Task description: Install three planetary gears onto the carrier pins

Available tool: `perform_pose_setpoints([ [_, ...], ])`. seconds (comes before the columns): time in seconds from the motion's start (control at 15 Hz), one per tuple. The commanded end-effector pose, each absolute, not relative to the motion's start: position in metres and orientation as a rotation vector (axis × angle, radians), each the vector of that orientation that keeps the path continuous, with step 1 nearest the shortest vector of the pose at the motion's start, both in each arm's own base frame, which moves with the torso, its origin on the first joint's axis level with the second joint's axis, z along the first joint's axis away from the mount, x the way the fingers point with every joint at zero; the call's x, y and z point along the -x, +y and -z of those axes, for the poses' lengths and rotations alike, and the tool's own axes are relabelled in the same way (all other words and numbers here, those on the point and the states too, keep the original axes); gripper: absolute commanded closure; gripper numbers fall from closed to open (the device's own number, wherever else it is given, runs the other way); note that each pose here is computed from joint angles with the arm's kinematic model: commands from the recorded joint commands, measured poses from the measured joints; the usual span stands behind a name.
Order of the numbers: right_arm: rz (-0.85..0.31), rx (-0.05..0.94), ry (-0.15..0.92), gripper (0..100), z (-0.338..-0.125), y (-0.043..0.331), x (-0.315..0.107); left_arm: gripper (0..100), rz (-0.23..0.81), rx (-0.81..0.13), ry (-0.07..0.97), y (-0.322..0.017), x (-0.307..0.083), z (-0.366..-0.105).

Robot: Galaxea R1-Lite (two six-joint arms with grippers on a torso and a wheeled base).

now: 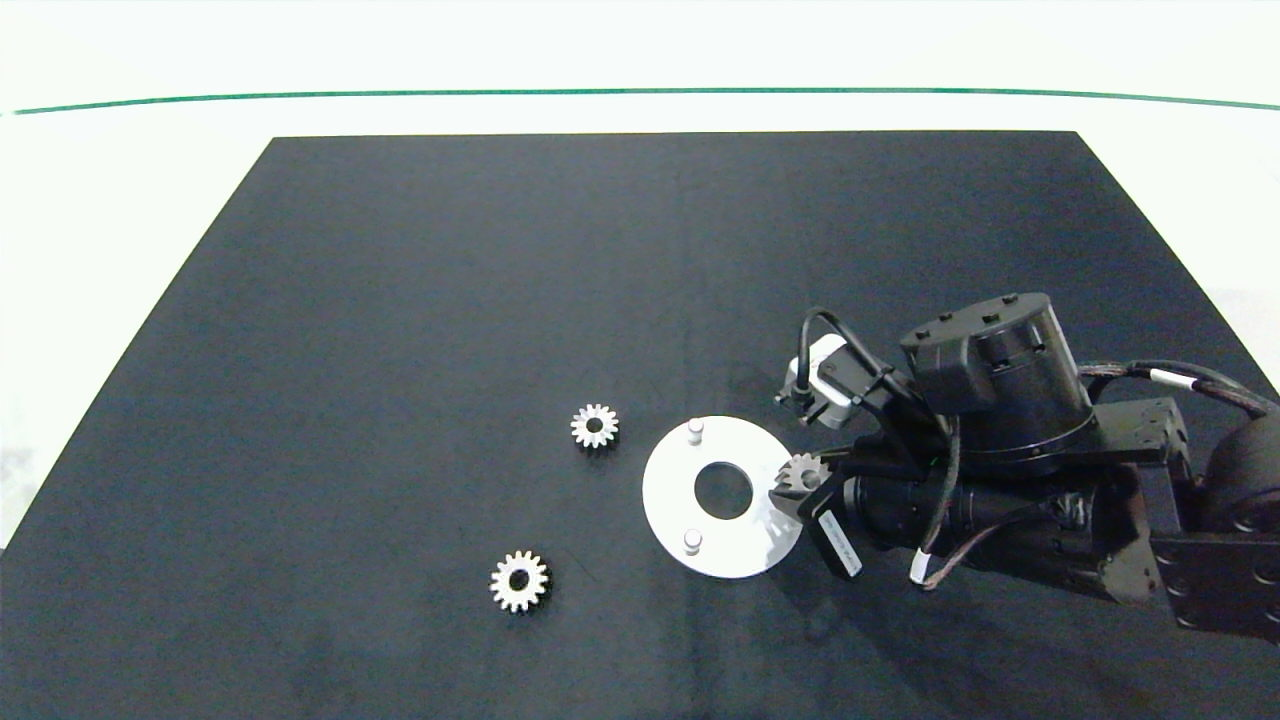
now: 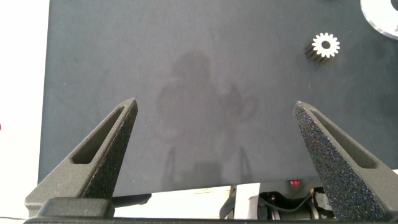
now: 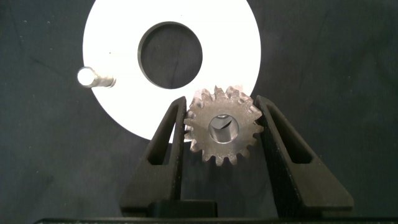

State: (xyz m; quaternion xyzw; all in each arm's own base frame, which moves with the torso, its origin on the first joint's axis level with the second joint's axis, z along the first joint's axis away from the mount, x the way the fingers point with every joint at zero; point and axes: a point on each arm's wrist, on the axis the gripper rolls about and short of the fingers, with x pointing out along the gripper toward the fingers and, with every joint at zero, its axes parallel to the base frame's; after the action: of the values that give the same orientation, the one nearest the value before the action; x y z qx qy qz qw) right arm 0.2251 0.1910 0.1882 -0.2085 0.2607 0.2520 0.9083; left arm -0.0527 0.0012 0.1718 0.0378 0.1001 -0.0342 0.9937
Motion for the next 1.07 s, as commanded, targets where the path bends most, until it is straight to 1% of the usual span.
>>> perform_pose_setpoints([
  [0.07, -0.517, 0.434, 0.544, 84, -0.1859, 0.1928, -0.2285, 0, 0.069, -0.077, 0.205, 0.0012, 0.0525, -0.1715],
  [1.0, -0.513, 0.427, 0.566, 84, -0.1801, 0.1965, -0.2314, 0, 0.069, -0.076, 0.203, 0.0012, 0.0528, -0.1714],
  [1.07, -0.506, 0.429, 0.564, 0, -0.1802, 0.1965, -0.2315, 0, 0.070, -0.076, 0.203, 0.0012, 0.0528, -0.1714],
])
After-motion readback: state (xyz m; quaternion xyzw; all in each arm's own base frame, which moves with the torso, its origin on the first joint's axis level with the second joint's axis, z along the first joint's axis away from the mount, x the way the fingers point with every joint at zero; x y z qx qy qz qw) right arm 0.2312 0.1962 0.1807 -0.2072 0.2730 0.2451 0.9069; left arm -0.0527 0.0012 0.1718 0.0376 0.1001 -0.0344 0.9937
